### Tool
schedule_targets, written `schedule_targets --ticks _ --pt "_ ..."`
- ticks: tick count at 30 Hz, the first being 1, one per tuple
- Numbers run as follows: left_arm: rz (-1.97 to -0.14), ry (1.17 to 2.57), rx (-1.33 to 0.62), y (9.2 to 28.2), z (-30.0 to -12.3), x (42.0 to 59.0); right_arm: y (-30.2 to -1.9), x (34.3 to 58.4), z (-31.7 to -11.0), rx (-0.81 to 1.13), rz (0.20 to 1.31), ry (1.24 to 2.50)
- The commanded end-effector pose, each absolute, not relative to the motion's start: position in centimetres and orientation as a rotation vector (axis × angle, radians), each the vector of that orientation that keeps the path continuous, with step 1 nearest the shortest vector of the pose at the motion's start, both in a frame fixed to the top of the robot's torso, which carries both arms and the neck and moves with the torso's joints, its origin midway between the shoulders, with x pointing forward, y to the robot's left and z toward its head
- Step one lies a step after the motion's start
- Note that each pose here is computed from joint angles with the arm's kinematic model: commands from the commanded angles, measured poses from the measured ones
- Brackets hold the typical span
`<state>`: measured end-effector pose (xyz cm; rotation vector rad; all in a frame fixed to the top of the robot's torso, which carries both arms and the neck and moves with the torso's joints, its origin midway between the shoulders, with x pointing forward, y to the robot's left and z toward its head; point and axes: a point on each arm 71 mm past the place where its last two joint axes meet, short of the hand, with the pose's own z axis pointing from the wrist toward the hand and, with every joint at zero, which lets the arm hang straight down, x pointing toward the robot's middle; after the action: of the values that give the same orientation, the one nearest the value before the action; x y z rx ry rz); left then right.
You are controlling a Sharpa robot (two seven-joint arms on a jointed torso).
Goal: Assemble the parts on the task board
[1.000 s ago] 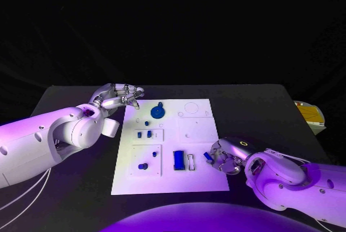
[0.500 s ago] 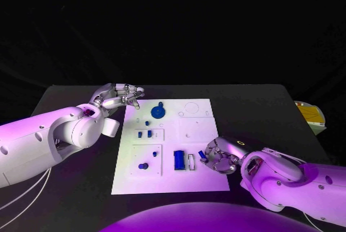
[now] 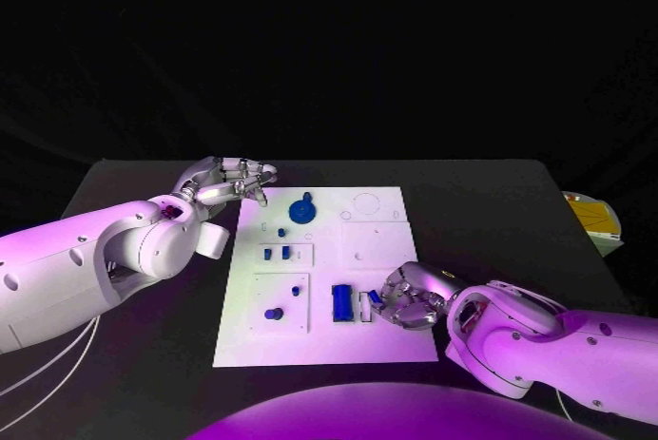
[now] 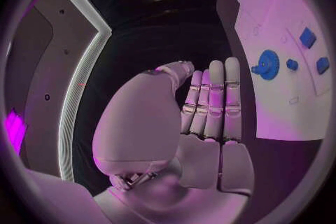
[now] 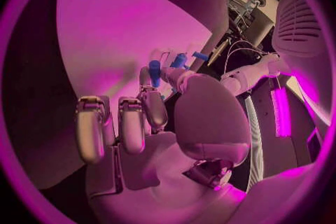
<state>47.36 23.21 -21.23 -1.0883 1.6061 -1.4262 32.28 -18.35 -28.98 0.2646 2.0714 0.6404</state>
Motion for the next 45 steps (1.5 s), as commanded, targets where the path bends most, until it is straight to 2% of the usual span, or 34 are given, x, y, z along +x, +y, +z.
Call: schedule_targets --ticks 1,45 --pt "-1.448 1.615 -1.083 22.9 -21.2 47.3 -17.9 32.2 -29.4 0.273 0.66 2.122" --pt "-1.442 1.623 -1.086 23.0 -21.2 47.2 -17.0 32.6 -29.6 0.247 0.667 2.107"
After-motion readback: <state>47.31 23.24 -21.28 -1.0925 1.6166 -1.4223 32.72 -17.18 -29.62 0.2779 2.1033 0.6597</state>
